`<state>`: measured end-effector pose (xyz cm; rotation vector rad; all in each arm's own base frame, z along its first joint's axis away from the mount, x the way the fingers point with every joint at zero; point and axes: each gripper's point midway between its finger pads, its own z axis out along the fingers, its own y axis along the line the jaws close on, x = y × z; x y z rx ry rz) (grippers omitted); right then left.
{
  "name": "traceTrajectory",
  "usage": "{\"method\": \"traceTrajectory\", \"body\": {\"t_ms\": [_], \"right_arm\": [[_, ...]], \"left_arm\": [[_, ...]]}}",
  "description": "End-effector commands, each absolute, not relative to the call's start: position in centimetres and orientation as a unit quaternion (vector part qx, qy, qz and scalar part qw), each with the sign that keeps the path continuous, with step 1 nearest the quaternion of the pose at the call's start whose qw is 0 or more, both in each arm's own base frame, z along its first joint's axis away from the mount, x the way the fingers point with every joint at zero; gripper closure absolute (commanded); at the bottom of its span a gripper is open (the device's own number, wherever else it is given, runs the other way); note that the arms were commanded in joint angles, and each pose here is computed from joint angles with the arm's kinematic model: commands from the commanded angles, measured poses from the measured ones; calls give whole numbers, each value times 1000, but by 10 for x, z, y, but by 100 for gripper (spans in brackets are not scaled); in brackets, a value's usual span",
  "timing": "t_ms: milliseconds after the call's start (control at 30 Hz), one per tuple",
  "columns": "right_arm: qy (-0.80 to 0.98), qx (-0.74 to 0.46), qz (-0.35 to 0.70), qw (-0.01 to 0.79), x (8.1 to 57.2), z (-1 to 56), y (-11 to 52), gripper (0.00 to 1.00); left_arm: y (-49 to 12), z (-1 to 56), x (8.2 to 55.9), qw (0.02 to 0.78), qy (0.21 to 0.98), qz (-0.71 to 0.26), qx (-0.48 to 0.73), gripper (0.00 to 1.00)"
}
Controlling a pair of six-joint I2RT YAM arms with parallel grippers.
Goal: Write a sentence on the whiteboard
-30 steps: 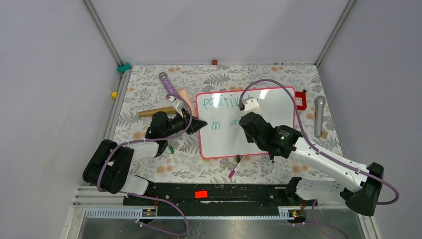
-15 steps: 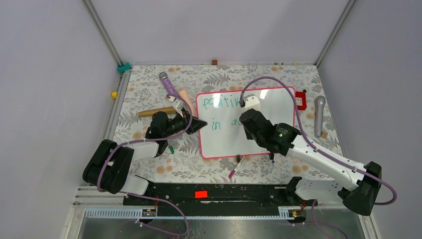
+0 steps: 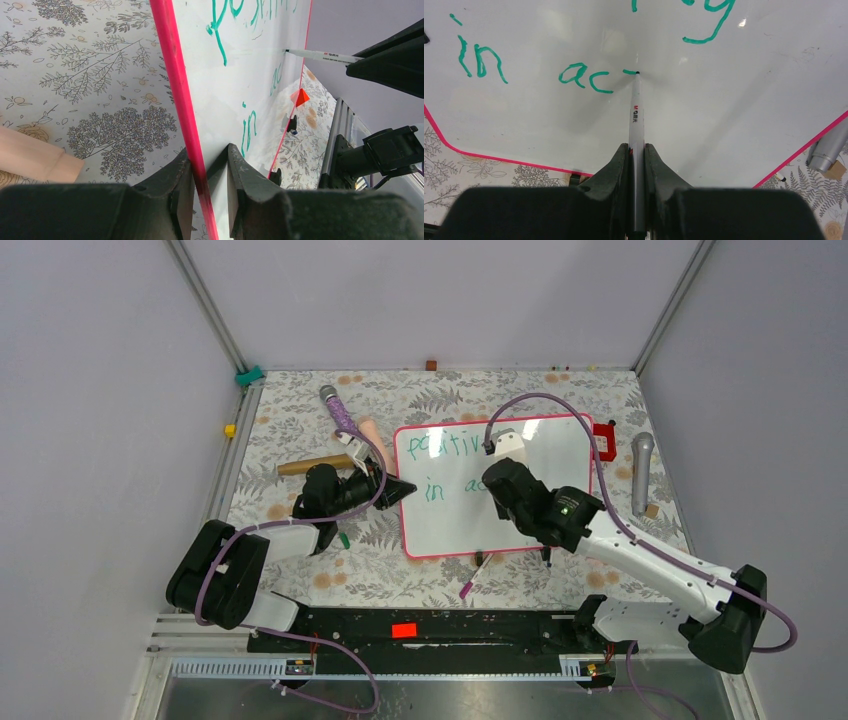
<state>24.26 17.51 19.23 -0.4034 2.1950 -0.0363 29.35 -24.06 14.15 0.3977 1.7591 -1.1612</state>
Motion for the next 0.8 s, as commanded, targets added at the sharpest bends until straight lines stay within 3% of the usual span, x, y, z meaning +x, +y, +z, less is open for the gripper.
{"method": "traceTrajectory", "body": {"t_ms": [0, 767], "right_arm": [[877, -145, -27, 457, 248, 207, 164, 100], [864, -153, -2, 479, 259, 226, 181, 100]], "left_arm": [[-217, 132, 323, 547, 729, -379, 159, 100], [-217, 132, 323, 548, 728, -379, 159, 100]]}}
